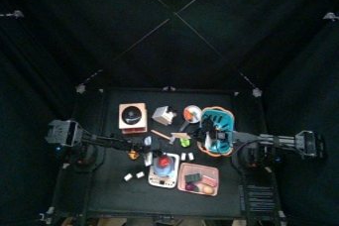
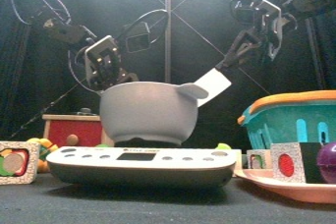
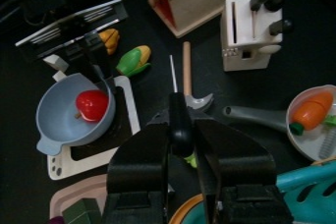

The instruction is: Pull out cleaver

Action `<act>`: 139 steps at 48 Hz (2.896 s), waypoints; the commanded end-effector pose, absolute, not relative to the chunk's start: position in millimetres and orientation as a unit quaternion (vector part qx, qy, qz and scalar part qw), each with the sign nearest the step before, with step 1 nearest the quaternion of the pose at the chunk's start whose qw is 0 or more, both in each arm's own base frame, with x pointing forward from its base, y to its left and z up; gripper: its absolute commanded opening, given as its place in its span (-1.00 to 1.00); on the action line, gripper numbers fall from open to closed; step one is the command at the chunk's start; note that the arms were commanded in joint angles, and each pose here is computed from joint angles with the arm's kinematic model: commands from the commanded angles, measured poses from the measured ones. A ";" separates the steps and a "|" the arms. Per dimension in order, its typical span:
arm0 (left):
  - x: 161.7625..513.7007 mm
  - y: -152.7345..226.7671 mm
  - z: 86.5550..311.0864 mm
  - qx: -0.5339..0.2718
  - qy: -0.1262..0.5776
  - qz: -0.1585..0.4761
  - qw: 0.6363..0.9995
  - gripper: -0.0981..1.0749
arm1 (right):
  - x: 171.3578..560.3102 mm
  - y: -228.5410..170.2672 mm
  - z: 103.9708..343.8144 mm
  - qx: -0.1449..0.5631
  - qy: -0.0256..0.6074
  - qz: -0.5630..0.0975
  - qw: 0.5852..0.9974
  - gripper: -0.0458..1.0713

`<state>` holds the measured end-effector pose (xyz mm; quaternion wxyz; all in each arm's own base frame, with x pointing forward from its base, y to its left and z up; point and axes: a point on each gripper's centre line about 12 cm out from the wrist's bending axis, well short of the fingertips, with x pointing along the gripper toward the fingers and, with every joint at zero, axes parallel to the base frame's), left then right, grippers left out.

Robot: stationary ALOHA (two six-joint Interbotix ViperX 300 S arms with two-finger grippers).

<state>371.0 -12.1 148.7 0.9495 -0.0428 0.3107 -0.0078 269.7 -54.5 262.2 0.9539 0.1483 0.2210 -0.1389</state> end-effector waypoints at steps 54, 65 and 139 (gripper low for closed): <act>380.4 -21.3 165.9 0.131 0.255 -0.099 0.953 -0.14 | 271.2 -54.4 261.6 0.150 0.219 -0.138 0.954 -0.01; 383.7 -23.1 156.6 0.153 0.255 -0.113 0.948 -0.10 | 272.6 -54.7 257.6 0.151 0.226 -0.138 0.952 -0.01; 315.7 -14.8 197.5 0.060 0.101 -0.088 0.989 0.57 | 275.4 -54.8 257.2 0.149 0.228 -0.138 0.952 -0.01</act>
